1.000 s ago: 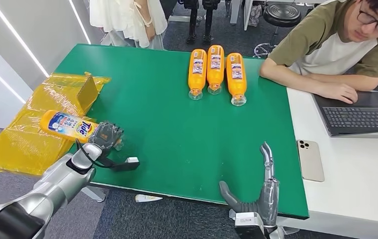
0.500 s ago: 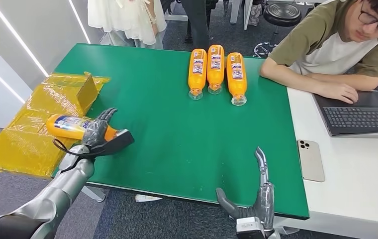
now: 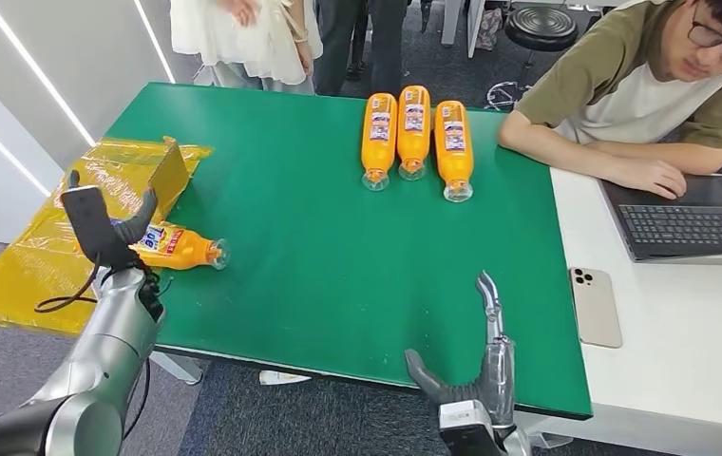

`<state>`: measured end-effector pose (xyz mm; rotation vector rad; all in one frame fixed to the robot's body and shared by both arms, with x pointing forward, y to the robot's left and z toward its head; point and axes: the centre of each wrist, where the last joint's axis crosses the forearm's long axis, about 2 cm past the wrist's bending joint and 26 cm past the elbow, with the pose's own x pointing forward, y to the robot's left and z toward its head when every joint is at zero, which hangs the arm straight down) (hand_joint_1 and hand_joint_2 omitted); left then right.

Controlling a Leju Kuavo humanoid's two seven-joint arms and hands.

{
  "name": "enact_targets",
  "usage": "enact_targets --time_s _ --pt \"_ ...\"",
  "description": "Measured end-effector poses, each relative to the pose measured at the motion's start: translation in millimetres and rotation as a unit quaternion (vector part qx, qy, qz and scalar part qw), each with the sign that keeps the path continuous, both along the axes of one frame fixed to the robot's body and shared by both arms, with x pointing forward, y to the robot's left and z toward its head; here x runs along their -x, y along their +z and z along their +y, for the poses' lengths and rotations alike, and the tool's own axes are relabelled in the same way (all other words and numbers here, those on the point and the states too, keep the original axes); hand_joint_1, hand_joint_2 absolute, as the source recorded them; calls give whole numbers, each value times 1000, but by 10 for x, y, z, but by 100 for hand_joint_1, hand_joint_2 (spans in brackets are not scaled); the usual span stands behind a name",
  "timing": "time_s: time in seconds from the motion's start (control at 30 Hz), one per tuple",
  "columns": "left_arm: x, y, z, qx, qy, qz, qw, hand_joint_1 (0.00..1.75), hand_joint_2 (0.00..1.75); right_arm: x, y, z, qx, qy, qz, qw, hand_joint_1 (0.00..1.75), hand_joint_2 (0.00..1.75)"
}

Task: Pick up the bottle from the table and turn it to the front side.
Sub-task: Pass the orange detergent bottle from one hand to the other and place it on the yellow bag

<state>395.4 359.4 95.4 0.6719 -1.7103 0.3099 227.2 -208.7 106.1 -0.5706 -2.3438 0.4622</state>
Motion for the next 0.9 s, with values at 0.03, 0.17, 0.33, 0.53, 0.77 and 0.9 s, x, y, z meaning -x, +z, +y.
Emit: enact_targets --time_s 0.03,0.17,0.33,0.53,0.77,0.9 --pt "-25 45 -51 15 2 -23 1000 0 175 -13 2 3 0 0 0 1000 0 175" --pt "-13 251 -420 47 -17 -119 992 0 175 -35 -16 4 -3 2 2 1000 0 175" --pt "239 425 -1099 70 -95 -197 973 0 175 -9 -36 38 -10 1 10 1000 0 175" --pt "737 459 -1885 151 -232 -236 932 0 175 95 -69 88 -16 -5 27 999 0 175" --pt "1068 409 -2386 120 -357 -225 898 0 175 297 -38 107 4 -18 16 1000 0 175" --pt "1137 393 -2474 88 -399 -223 885 0 175 382 -13 98 12 -29 11 999 0 175"
